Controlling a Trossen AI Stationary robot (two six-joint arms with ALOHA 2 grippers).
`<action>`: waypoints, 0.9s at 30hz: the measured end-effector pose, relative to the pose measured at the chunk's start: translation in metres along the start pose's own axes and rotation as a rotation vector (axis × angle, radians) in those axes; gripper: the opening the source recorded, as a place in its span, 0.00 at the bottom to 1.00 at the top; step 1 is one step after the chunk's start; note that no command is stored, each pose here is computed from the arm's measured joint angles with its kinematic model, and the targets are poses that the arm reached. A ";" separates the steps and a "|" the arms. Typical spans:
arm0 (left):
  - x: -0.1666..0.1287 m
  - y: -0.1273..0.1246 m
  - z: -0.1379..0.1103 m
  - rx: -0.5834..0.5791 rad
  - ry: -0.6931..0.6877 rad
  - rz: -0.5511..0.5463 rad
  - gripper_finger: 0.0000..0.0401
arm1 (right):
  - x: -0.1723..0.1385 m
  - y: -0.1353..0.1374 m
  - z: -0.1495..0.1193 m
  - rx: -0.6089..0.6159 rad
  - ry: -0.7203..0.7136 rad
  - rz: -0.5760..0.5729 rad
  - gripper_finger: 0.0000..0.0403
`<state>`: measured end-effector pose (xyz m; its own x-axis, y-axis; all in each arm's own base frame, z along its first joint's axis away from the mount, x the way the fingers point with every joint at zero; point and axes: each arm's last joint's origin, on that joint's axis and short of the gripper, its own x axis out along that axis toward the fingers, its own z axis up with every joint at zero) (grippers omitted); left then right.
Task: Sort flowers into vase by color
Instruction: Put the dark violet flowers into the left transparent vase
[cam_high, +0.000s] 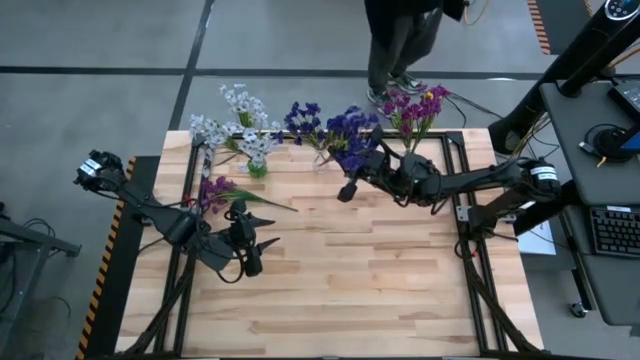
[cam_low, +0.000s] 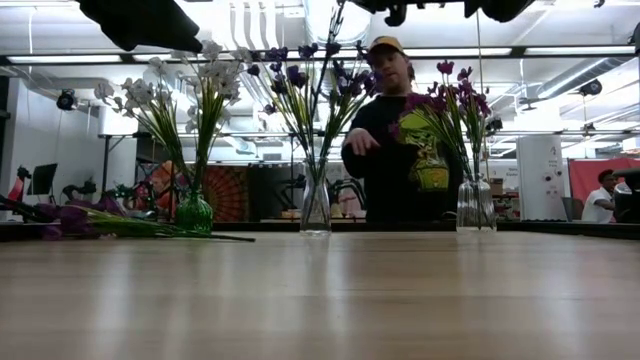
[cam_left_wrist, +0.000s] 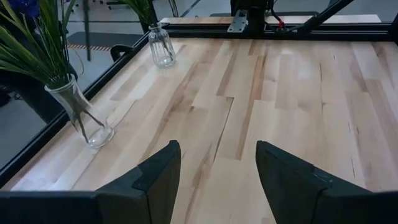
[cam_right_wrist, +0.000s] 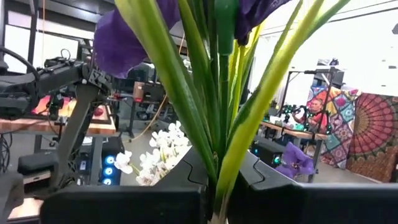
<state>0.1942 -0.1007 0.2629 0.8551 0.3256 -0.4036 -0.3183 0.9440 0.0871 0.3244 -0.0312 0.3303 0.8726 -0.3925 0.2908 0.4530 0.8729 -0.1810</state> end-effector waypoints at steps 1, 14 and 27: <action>0.000 0.000 0.000 0.000 0.000 0.000 0.48 | 0.001 0.000 0.000 -0.001 -0.004 -0.001 0.03; 0.000 0.001 0.000 0.002 -0.012 0.032 0.48 | 0.011 -0.006 -0.014 -0.072 0.031 -0.030 0.03; 0.000 0.002 0.000 0.007 -0.013 0.045 0.48 | 0.021 -0.020 -0.031 -0.120 0.035 -0.086 0.03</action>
<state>0.1936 -0.0992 0.2629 0.8452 0.3682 -0.3874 -0.3536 0.9288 0.1112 0.3398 -0.0658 0.3108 0.8346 -0.4759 0.2775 0.5430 0.7957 -0.2684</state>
